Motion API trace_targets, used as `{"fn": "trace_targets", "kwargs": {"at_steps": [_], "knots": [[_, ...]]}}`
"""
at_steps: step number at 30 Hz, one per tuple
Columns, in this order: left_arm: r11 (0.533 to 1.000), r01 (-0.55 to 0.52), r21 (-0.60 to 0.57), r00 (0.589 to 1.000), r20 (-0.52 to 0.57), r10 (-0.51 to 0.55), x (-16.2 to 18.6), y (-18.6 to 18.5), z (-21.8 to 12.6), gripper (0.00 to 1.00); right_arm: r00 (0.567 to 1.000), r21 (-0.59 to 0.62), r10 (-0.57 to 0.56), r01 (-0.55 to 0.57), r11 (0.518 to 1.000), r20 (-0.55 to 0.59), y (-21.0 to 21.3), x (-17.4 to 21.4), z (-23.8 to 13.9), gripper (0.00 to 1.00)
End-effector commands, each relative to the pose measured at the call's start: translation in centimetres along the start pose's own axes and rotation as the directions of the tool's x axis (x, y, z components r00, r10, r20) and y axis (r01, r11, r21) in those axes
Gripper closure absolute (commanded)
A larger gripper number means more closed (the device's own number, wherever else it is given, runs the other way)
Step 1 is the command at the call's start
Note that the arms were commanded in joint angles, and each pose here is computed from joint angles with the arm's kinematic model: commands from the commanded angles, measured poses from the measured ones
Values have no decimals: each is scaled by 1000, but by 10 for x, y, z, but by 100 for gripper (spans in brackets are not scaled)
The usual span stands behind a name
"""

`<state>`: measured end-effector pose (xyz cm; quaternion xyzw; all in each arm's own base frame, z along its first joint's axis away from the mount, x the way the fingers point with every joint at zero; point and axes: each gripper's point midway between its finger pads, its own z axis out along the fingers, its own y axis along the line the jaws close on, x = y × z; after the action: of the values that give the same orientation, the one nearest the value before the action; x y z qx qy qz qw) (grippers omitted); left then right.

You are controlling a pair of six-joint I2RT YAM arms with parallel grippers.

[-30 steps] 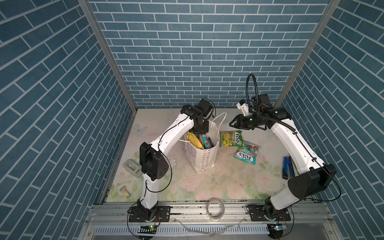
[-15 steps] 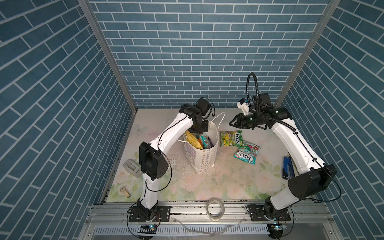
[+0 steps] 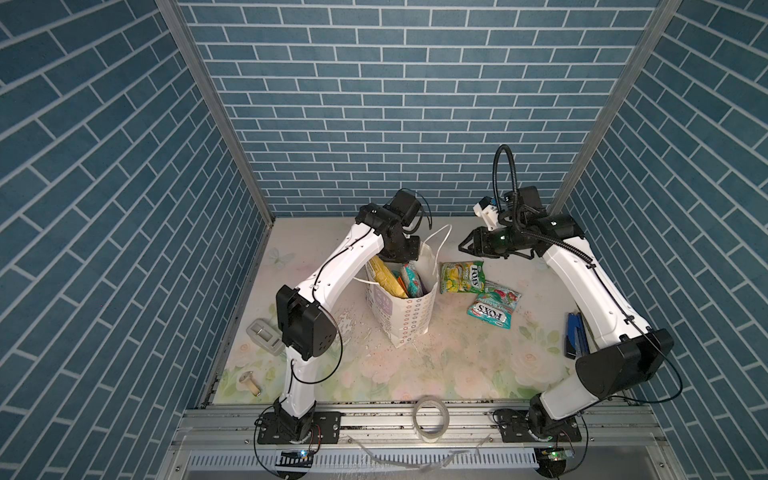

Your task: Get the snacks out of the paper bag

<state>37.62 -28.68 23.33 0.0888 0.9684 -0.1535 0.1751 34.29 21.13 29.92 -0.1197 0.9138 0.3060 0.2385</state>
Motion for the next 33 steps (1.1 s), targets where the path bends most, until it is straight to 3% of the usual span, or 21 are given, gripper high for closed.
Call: {"fn": "trace_targets", "kwargs": {"at_steps": [1, 23, 33], "knots": [[999, -24, 44, 998, 56, 21, -9, -8, -28, 100, 999, 2, -31, 31, 1000, 6, 7, 6, -12, 63], [996, -65, 60, 976, 213, 50, -16, -11, -113, 100, 1000, 46, -27, 26, 999, 13, 4, 13, -11, 63], [995, -96, 38, 941, 331, 78, -27, -8, -155, 100, 999, 51, -35, 34, 998, 20, 8, 12, -9, 63]]}}
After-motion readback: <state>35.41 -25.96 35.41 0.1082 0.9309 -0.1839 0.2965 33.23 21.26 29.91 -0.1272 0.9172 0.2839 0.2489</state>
